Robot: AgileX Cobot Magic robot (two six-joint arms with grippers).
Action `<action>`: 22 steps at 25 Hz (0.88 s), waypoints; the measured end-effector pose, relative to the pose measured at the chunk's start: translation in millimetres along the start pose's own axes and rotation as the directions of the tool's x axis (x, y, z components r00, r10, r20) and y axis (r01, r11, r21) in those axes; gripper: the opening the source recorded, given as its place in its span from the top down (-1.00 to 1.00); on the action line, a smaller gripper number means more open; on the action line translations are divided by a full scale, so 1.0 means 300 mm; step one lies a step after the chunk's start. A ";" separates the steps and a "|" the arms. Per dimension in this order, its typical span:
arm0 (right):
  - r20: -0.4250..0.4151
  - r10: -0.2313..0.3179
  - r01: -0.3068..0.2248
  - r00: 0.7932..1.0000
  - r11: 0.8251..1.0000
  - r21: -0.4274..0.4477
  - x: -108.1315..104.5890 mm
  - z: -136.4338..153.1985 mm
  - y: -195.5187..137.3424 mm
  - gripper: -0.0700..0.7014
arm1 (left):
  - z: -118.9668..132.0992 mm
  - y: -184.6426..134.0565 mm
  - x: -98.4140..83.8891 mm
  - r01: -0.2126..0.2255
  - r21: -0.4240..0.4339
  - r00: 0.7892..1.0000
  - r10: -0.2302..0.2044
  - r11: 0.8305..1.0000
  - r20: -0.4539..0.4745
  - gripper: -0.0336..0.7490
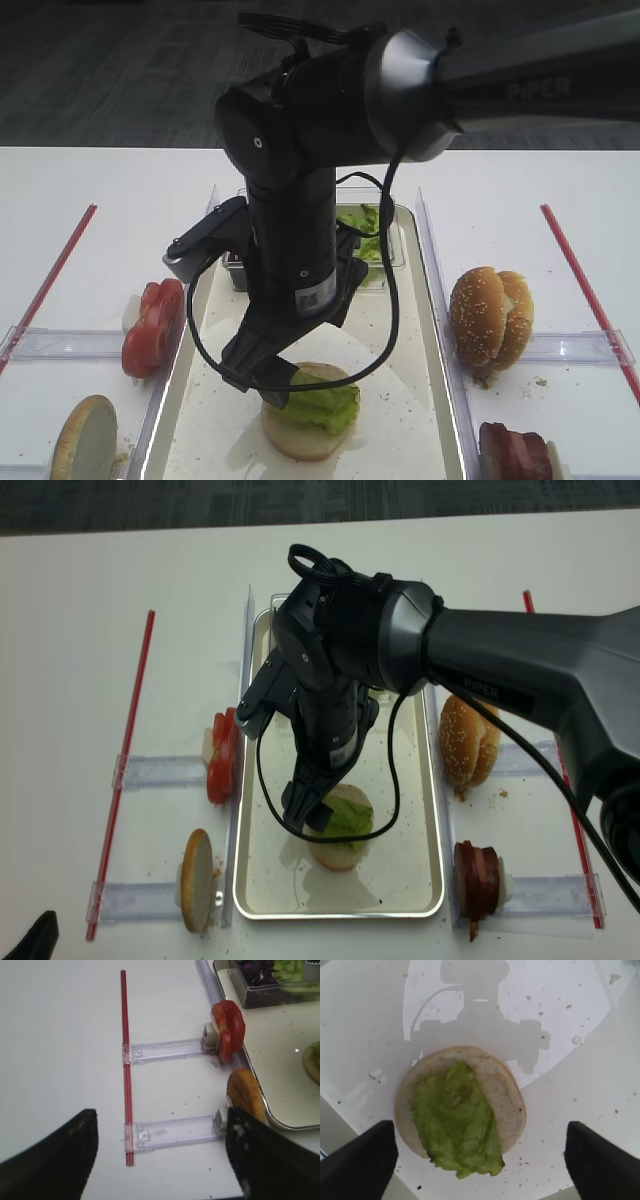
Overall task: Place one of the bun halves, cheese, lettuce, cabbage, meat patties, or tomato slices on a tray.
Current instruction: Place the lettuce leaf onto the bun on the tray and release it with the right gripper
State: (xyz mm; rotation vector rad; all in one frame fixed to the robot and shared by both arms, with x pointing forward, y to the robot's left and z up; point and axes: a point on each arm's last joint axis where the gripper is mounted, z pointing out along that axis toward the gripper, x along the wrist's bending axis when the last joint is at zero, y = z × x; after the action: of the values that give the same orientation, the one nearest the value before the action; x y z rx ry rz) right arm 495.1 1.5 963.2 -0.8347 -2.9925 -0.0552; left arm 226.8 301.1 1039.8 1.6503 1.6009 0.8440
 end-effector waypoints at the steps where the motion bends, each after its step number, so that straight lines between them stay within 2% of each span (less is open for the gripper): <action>1: 0.000 0.000 0.000 1.000 1.000 0.000 0.000 0.000 0.000 -0.97 | 0.000 0.000 0.000 0.000 0.000 1.000 0.000 1.000 0.000 -0.34; 8: 0.000 0.002 -0.002 1.000 1.000 0.002 0.000 0.000 -0.001 -0.97 | 0.000 0.000 0.000 0.000 0.000 1.000 0.000 1.000 0.000 -0.34; 12: 0.000 0.028 -0.028 1.000 1.000 0.006 0.000 0.000 -0.002 -0.97 | 0.000 0.000 0.000 0.000 0.000 1.000 0.000 1.000 0.000 -0.34; 22: 0.051 0.011 -0.015 0.999 0.997 0.075 -0.014 -0.010 -0.025 -0.97 | 0.000 0.000 0.000 0.000 0.000 1.000 0.000 1.000 0.000 -0.34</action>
State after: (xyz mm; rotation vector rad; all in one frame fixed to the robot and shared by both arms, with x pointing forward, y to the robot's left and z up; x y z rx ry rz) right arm 494.9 -7.3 965.9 -0.8606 -3.0135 0.0800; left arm 226.8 301.1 1039.8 1.6503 1.6009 0.8440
